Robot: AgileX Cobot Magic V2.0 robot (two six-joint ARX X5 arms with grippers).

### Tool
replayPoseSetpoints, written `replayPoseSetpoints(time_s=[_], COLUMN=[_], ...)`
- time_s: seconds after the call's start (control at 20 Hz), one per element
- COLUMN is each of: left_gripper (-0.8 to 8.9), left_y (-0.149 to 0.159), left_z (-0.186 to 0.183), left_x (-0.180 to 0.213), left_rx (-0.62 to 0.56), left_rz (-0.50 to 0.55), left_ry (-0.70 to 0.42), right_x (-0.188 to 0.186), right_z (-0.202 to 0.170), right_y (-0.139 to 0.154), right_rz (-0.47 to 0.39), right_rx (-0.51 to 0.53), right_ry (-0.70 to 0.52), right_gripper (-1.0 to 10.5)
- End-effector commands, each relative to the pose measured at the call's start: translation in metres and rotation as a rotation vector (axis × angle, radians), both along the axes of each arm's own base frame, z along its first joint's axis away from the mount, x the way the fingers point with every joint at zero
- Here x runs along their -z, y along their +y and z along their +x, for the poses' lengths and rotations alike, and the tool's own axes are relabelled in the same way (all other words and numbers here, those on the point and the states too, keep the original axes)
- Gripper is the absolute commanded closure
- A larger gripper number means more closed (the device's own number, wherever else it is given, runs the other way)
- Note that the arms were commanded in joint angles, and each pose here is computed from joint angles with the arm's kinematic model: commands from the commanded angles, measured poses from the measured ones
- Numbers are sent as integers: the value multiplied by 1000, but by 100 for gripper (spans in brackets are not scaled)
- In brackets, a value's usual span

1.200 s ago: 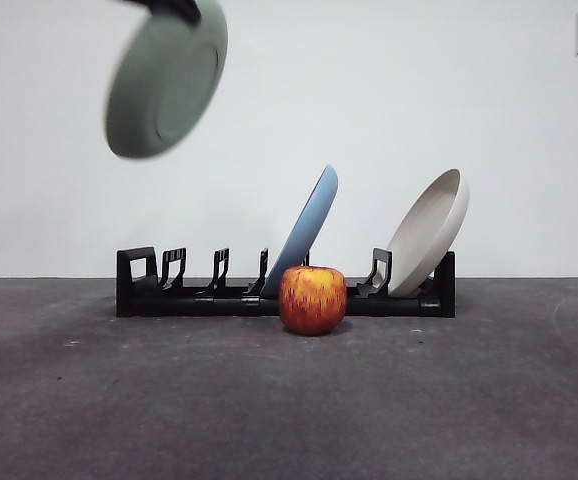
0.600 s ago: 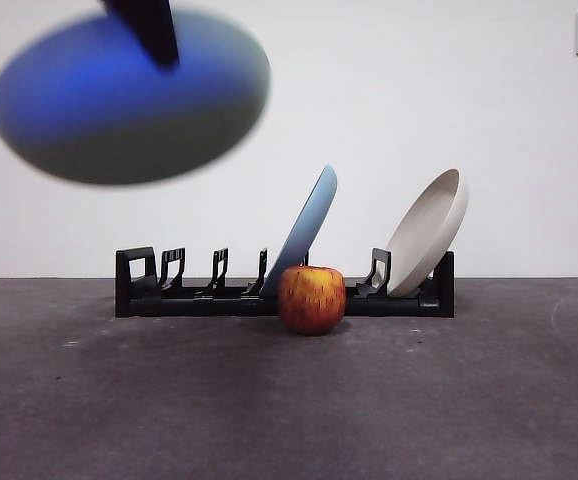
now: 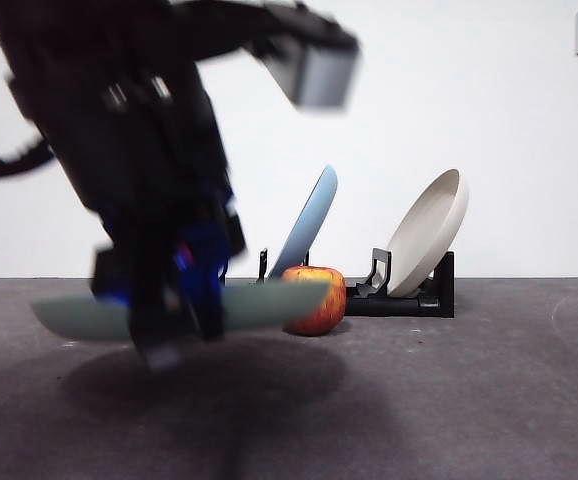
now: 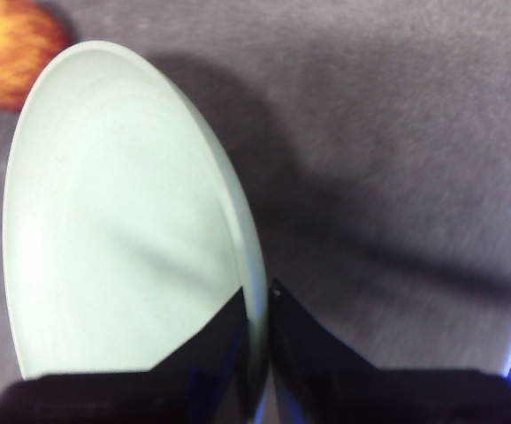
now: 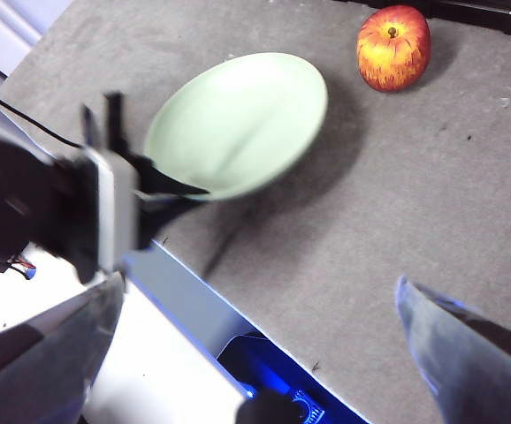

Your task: Take the green plate from the plate rack,put the plate on the table,take the apple from the table,put the apple in the plate

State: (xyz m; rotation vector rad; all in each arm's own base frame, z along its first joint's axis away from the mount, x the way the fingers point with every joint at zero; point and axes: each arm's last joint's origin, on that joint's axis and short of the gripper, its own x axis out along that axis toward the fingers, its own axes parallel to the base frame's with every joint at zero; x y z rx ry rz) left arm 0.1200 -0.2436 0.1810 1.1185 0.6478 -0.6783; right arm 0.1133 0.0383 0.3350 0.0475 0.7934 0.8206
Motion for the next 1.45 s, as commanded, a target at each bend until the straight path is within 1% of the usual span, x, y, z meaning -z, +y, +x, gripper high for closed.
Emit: replayPoseSetpoints(time_s=[0.05, 0.2, 0.3, 0.5, 0.55, 0.6, 0.65, 0.7, 0.85, 1.05, 1.15, 1.25, 1.3, 1.4, 1.45], left_gripper=[819, 819, 820, 802, 746, 653, 590, 556, 556, 557, 557, 557, 558, 558, 558], left_y=[-11, -20, -23, -24, -24, -24, -24, -24, -25, -27, -24, -20, -16, -6, 0], left_z=[-3, -5, -4, -5, -5, -5, -5, -5, -4, -3, -5, -7, -10, -15, -17], left_x=[18, 34, 37, 39, 39, 39, 39, 38, 29, -5, -35, -72, -95, -135, -152], left_rx=[32, 35, 19, 28, 30, 29, 30, 30, 26, 9, -24, -29, -26, -27, -26], left_rz=[40, 63, 46, 26, 22, 20, 20, 18, -9, -89, -164, -273, -344, -466, -509], left_ry=[4, -7, -31, 13, 17, 16, 16, 15, -3, -43, -35, -20, -7, 9, 17], right_x=[-1, -1, -1, -1, -1, -1, -1, -1, -1, -1, -1, -2, -2, -2, -2], right_z=[0, 0, 0, 0, 0, 0, 0, 0, 0, 0, 0, 5, 11, 23, 30], right_y=[0, 0, 0, 0, 0, 0, 0, 0, 0, 0, 0, 1, 3, 7, 9], right_rz=[5, 5, 5, 5, 5, 6, 6, 6, 8, 8, 8, 17, 28, 47, 56], right_rx=[0, 0, 0, 0, 0, -1, -1, -1, -2, -2, -2, 6, 16, 20, 19], right_ry=[0, -1, -1, -1, -1, -1, 0, 0, 0, 0, -3, -11, -17, -30, -31], right_gripper=[257, 258, 258, 257, 258, 257, 258, 257, 258, 258, 257, 257, 257, 257, 257])
